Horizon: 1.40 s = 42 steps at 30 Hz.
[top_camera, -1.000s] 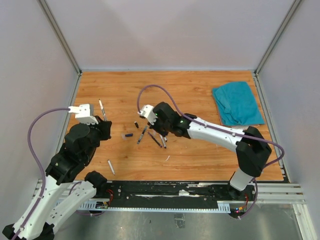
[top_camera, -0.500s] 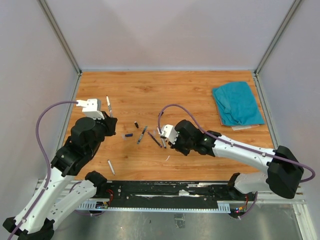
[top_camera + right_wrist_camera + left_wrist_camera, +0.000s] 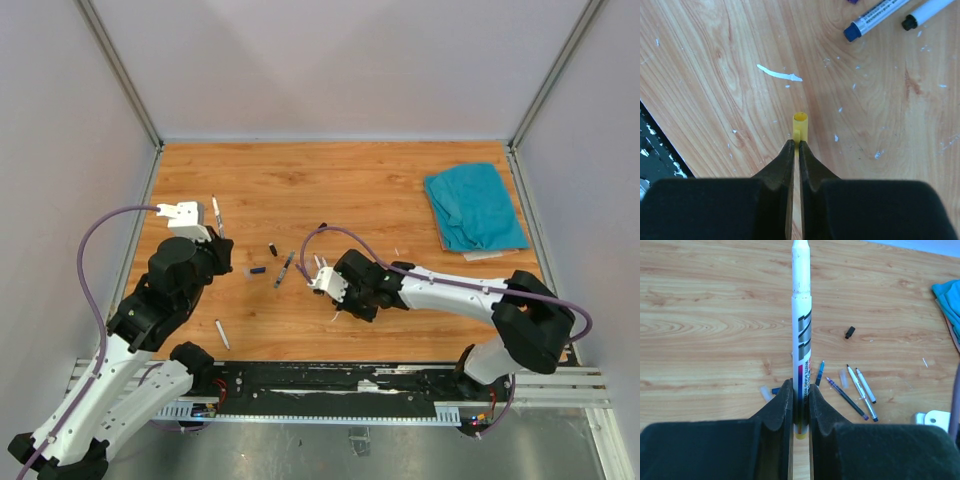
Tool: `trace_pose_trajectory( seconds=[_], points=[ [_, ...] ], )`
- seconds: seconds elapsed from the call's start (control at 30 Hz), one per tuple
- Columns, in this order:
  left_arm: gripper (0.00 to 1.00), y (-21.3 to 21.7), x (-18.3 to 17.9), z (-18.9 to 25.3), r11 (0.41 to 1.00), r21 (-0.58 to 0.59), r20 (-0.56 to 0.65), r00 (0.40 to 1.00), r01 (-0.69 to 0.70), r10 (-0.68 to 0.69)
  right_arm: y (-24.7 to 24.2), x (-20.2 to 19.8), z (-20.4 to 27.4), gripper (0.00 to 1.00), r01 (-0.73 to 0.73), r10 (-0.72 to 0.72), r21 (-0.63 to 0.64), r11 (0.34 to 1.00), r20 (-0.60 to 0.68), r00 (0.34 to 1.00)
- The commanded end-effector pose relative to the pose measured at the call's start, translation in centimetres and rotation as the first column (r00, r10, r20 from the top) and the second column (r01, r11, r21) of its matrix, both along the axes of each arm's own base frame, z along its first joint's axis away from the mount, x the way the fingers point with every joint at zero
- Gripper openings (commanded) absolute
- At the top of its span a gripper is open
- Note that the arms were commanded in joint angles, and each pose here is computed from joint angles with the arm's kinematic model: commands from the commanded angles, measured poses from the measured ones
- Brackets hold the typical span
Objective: Insert the pens into the pen caps
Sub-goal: Move the pen cap to the center of the board.
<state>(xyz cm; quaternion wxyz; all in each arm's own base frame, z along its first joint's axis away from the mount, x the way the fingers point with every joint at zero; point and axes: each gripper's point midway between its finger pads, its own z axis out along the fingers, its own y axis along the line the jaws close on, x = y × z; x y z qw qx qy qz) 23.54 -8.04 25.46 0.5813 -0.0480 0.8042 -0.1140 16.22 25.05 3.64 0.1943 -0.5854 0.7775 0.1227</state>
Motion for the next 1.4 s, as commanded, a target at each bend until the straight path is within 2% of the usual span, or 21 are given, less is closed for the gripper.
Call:
trace_pose_trajectory(
  seconds=[0.0, 0.33, 0.47, 0.6, 0.67, 0.73, 0.83, 0.9, 0.93, 1.07, 1.2, 1.37],
  points=[
    [0.00, 0.2, 0.4, 0.9, 1.000, -0.009, 0.043, 0.999, -0.014, 0.015, 0.6, -0.2, -0.4, 0.05, -0.041, 0.040, -0.037, 0.998, -0.021, 0.999],
    [0.00, 0.4, 0.3, 0.9, 1.000, -0.009, 0.047, 0.999, -0.021, 0.021, 0.8, -0.1, -1.7, 0.11, -0.060, 0.055, -0.110, 0.992, -0.046, 0.997],
    [0.01, 0.5, 0.3, 0.9, 1.000, -0.009, 0.045, 0.999, -0.022, 0.023, 1.1, -0.1, -1.2, 0.26, -0.052, 0.048, -0.097, 0.994, -0.035, 0.998],
    [0.00, 0.4, 0.3, 0.9, 1.000, -0.009, 0.046, 0.999, -0.021, 0.022, 2.0, 0.2, 1.2, 0.46, -0.006, 0.006, -0.006, 1.000, 0.010, 1.000],
    [0.00, 0.4, 0.3, 0.9, 1.000, -0.009, 0.045, 0.999, -0.018, 0.019, 2.1, 1.0, 2.9, 0.52, 0.070, -0.072, 0.047, 0.996, 0.056, 0.996],
    [0.01, 0.4, 0.3, 0.9, 1.000, -0.009, 0.045, 0.999, -0.018, 0.018, 1.9, 2.1, 4.2, 0.64, 0.197, -0.206, 0.096, 0.976, 0.092, 0.974],
    [0.01, 0.3, 0.3, 0.9, 1.000, -0.010, 0.045, 0.999, -0.017, 0.018, 1.2, 2.8, 5.2, 0.69, 0.451, -0.467, 0.177, 0.875, 0.059, 0.882],
    [0.01, 0.4, 0.3, 0.9, 1.000, -0.009, 0.045, 0.999, -0.018, 0.018, 0.3, 2.8, 5.1, 0.71, 0.611, -0.625, 0.204, 0.765, 0.007, 0.781],
    [0.00, 0.3, 0.3, 0.9, 1.000, -0.010, 0.044, 0.999, -0.017, 0.018, -0.2, 2.7, 4.8, 0.76, 0.677, -0.689, 0.208, 0.706, -0.019, 0.724],
    [0.00, 0.2, 0.4, 0.8, 1.000, -0.009, 0.041, 0.999, -0.013, 0.013, -1.6, 2.0, 3.5, 0.88, 0.843, -0.843, 0.184, 0.505, -0.103, 0.527],
    [0.00, 0.1, 0.4, 0.7, 1.000, -0.008, 0.039, 0.999, -0.008, 0.008, -2.6, 1.7, 2.6, 0.88, 0.911, -0.908, 0.125, 0.393, -0.102, 0.406],
    [0.01, 0.1, 0.4, 0.7, 1.000, -0.009, 0.040, 0.999, -0.007, 0.008, -2.0, 0.7, 1.1, 0.85, 0.946, -0.934, 0.059, 0.318, -0.152, 0.323]
  ],
)
